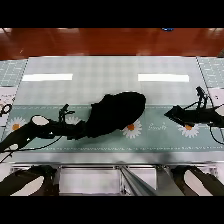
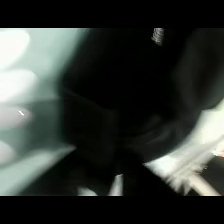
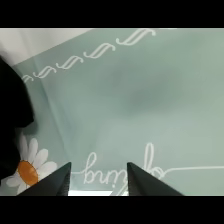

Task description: Fold the shirts.

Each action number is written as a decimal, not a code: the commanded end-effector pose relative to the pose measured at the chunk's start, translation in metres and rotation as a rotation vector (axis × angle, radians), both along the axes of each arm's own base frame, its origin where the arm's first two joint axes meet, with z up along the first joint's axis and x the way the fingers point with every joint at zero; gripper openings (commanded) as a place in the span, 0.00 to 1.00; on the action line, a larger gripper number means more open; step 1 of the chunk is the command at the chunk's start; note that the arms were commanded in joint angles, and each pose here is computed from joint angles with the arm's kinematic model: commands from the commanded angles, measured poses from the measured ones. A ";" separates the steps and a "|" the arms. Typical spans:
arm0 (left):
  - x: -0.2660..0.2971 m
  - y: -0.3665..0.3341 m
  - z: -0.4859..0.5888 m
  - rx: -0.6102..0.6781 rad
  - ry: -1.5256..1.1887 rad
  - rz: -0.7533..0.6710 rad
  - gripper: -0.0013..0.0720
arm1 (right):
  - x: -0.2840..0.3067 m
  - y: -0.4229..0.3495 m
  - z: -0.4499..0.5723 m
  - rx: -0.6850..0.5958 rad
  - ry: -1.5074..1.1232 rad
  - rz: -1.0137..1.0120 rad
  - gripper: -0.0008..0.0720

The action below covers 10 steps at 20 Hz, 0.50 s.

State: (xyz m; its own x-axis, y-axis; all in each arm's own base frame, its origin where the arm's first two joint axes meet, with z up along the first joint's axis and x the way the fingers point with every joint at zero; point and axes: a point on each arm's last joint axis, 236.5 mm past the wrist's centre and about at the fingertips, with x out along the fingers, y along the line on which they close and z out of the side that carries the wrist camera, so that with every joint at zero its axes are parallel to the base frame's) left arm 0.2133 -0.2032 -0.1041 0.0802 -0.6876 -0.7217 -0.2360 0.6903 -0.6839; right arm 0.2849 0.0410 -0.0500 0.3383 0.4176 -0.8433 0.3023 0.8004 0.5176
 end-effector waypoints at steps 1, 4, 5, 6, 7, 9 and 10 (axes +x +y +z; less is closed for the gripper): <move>0.019 -0.013 0.011 -0.023 -0.080 -0.026 0.04 | 0.005 0.008 -0.009 0.057 0.019 -0.014 0.57; 0.036 -0.014 0.032 -0.061 -0.110 -0.031 0.04 | 0.012 0.039 -0.019 0.238 0.051 0.011 0.57; 0.042 -0.013 0.038 -0.068 -0.122 -0.026 0.04 | 0.019 0.046 -0.021 0.297 0.044 0.000 0.57; 0.048 -0.012 0.042 -0.070 -0.135 -0.019 0.04 | 0.026 0.054 -0.022 0.341 0.034 -0.006 0.57; 0.053 -0.012 0.044 -0.066 -0.157 -0.023 0.04 | 0.029 0.062 -0.029 0.357 0.050 -0.005 0.57; 0.062 -0.009 0.050 -0.069 -0.180 -0.016 0.04 | 0.029 0.083 -0.044 0.343 0.095 0.061 0.57; 0.063 -0.007 0.052 -0.073 -0.180 -0.013 0.04 | 0.030 0.097 -0.049 0.342 0.113 0.107 0.57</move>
State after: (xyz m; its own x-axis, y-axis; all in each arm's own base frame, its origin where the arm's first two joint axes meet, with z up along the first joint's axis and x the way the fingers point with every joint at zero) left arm 0.2657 -0.2130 -0.0616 0.1733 -0.7332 -0.6575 -0.1160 0.6478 -0.7529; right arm 0.3076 0.1080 -0.0871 0.2409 0.6664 -0.7056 0.3194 0.6321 0.7060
